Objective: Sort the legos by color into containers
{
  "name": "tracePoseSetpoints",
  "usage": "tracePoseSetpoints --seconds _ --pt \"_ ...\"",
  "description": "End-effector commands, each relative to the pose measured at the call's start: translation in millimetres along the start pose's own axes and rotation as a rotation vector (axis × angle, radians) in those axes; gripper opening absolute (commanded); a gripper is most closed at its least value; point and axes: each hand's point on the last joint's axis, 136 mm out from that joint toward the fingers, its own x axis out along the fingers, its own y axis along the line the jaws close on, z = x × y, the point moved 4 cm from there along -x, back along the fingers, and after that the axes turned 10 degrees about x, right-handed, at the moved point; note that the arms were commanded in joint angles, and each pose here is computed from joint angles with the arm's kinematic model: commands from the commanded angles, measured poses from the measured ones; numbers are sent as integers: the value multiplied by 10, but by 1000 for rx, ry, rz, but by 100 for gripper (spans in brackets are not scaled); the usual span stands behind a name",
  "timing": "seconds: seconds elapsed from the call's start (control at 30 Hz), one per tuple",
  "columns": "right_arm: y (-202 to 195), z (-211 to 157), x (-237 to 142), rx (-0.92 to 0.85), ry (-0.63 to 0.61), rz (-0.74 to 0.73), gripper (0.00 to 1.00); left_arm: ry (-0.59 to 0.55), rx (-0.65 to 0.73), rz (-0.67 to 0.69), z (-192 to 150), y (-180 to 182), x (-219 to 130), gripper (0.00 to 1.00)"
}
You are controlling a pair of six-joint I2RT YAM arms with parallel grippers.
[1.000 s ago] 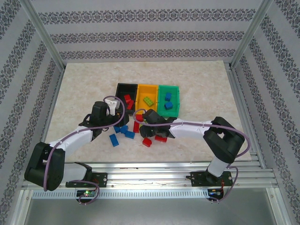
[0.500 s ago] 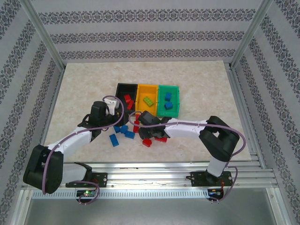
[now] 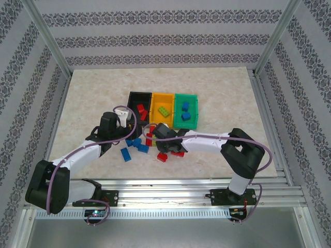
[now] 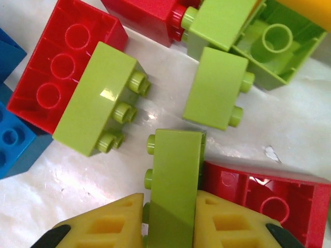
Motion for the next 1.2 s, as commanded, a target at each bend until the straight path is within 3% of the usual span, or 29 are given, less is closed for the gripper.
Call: tracePoseSetpoints --seconds 0.0,0.37,0.53,0.73,0.9,1.17 --pt "-17 77 -207 -2 -42 11 25 -19 -11 -5 16 1 -41 59" --pt "-59 806 -703 97 -210 179 25 -1 -19 -13 -7 10 7 59" --pt "-207 1278 -670 139 -254 201 25 -2 -28 -23 -8 -3 6 59" --pt "-291 1700 -497 181 -219 246 29 12 -25 -15 -26 20 40 59" --pt "-302 1780 -399 171 -176 269 37 13 -29 -18 -38 23 55 59" --pt "-377 1491 -451 141 -159 283 39 38 -41 -18 -66 44 105 60"
